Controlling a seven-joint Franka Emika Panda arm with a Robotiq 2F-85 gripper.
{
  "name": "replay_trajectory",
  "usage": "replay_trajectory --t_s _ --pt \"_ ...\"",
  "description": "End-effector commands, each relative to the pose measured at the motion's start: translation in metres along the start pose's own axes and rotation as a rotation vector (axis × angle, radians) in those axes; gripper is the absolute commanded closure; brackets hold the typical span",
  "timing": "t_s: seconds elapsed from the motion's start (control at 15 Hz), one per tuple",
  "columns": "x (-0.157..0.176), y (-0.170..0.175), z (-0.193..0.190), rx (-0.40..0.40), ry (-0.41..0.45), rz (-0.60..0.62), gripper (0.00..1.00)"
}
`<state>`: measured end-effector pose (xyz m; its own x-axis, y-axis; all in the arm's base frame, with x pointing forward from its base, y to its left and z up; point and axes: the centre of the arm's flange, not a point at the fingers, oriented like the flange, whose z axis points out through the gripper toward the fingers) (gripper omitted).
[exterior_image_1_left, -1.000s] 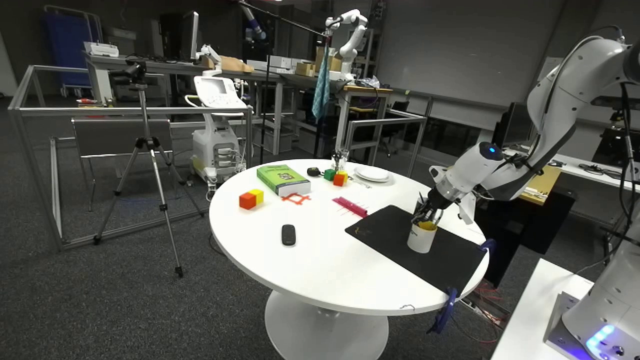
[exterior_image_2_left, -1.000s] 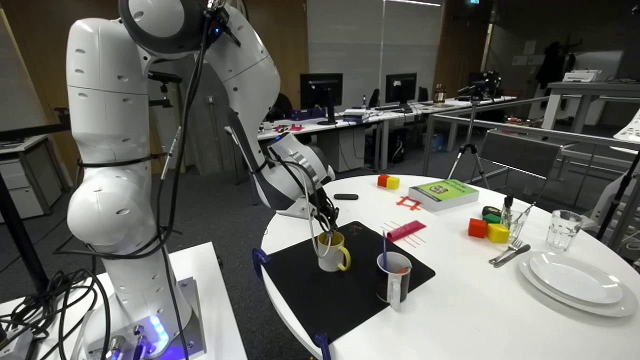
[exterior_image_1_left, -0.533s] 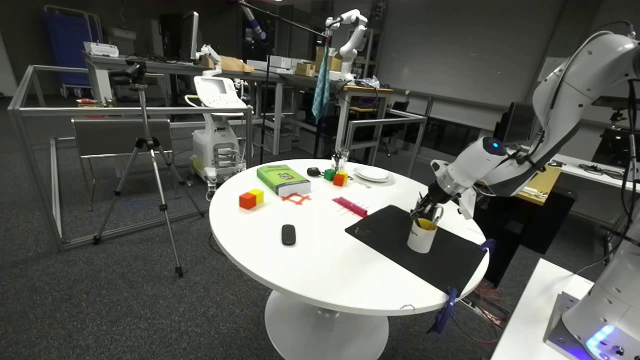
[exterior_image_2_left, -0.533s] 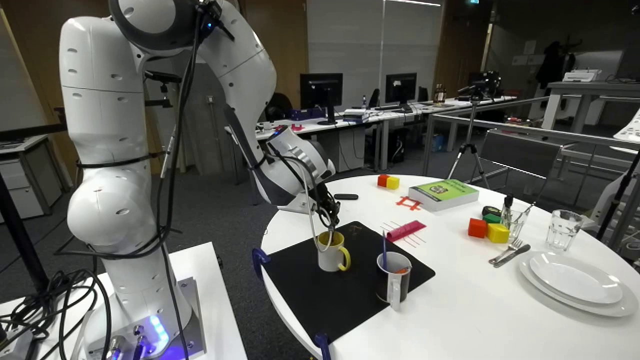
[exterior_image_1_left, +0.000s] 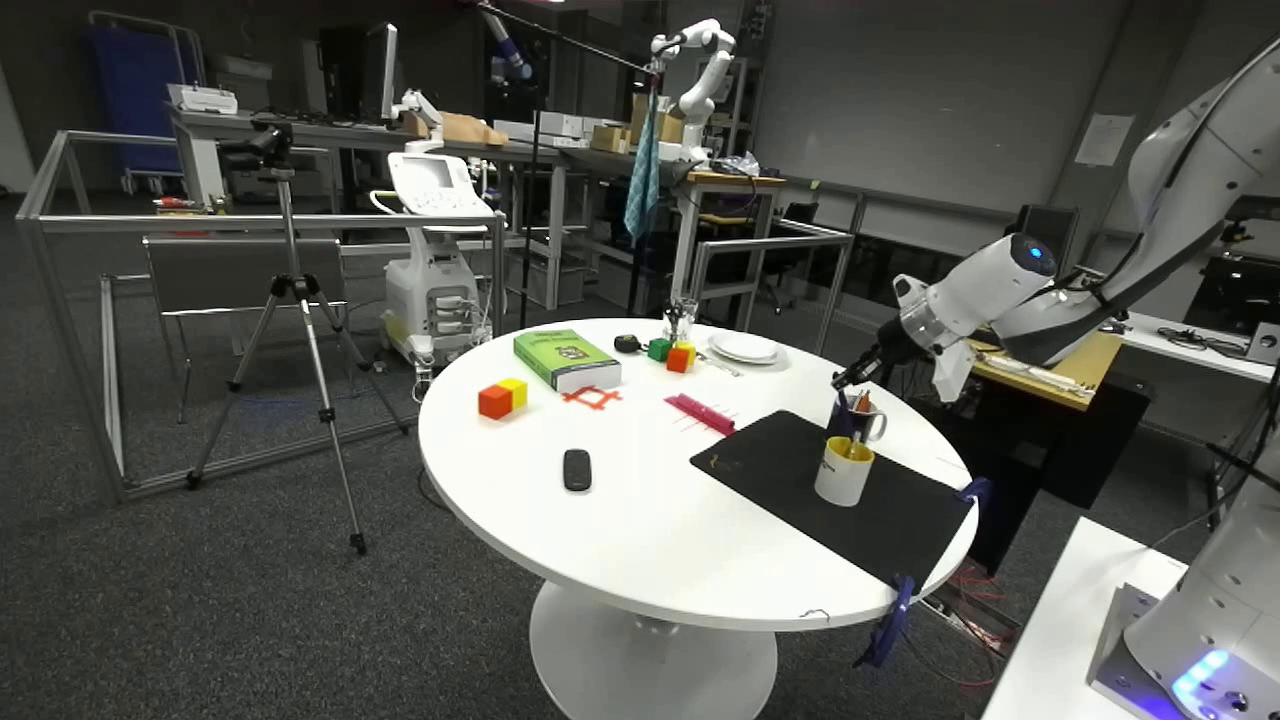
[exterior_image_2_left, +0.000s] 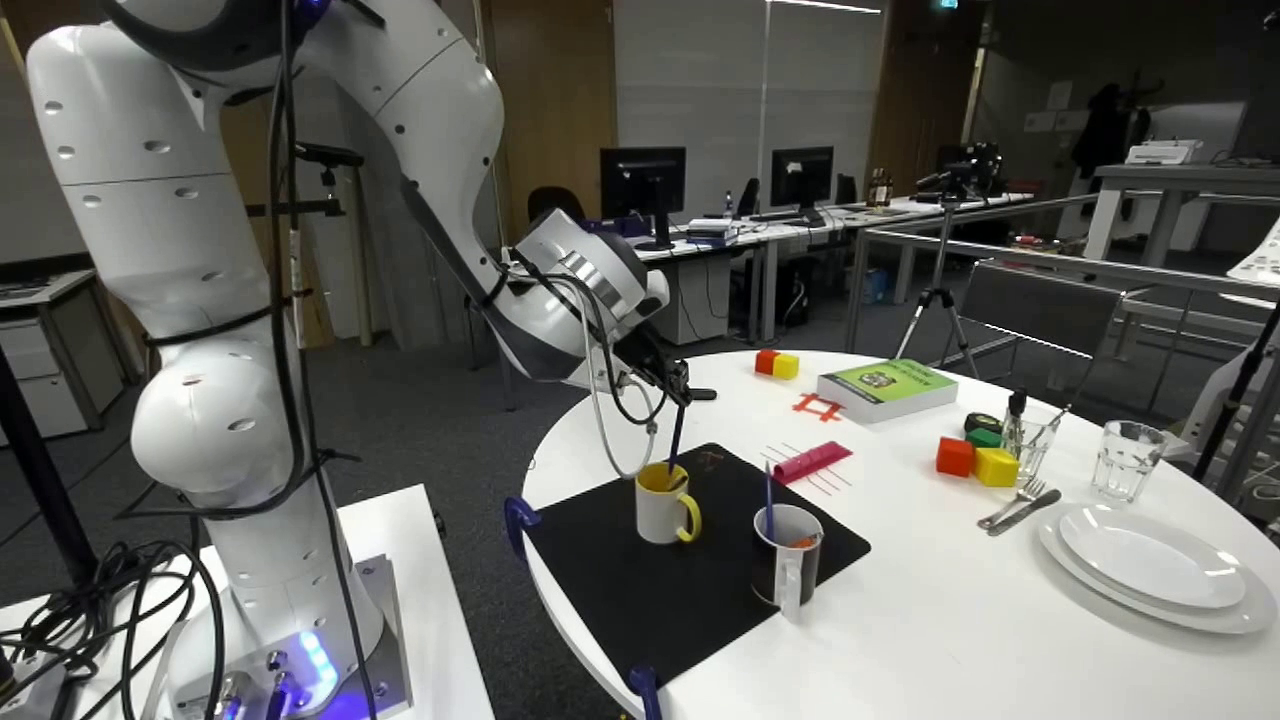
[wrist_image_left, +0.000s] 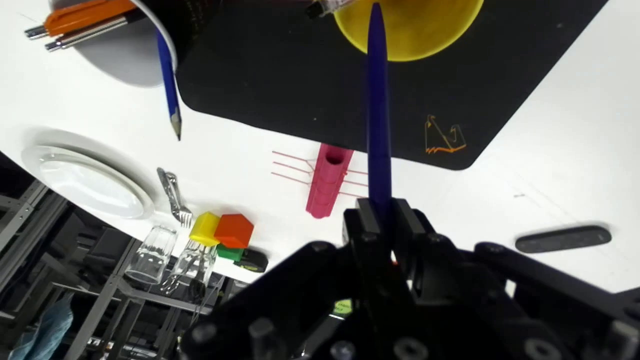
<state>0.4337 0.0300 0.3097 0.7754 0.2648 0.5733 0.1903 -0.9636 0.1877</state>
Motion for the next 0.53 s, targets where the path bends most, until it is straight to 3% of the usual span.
replay_trajectory --t_s 0.0,0.13,0.47 --pt "-0.006 0.025 -0.042 -0.006 0.098 0.076 0.97" --pt "0.0 0.04 -0.055 -0.008 0.178 0.144 0.97" --pt "0.014 0.08 -0.079 -0.038 0.288 0.27 0.97"
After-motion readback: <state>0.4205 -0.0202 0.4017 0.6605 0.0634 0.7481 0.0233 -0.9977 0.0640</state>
